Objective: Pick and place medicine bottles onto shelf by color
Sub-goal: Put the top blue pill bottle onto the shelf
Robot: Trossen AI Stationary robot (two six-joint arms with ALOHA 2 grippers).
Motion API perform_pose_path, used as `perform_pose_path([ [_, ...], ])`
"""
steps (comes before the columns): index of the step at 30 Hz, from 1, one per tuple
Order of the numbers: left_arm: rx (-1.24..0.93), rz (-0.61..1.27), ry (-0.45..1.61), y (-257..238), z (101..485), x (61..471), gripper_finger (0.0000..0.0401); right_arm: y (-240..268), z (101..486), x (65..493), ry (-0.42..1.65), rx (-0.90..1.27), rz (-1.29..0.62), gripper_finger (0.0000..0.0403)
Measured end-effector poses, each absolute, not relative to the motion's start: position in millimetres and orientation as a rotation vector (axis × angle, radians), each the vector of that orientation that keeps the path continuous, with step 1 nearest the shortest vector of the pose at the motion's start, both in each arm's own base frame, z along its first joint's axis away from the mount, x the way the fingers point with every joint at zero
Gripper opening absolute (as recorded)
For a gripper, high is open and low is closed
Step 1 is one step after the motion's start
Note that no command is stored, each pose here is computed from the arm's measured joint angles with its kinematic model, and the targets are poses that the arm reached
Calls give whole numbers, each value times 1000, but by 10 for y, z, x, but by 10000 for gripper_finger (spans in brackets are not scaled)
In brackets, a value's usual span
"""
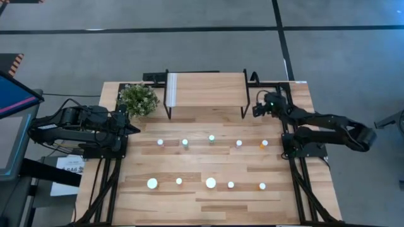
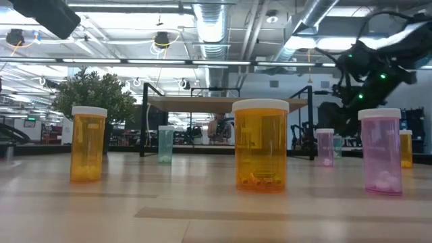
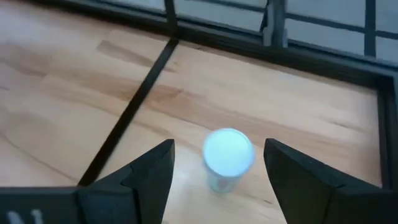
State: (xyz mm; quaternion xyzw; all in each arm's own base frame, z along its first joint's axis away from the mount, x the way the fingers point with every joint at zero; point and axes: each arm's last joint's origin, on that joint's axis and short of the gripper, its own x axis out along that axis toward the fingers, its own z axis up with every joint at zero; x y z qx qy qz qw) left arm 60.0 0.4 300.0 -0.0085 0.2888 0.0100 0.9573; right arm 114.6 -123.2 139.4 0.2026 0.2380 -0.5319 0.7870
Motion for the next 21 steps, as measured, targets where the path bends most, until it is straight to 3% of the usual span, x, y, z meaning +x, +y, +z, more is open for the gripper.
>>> perform_pose_path([
  [21,-17,21,586,4,3000,600,0,-1245,1310,1059,426,449,-1186,254],
])
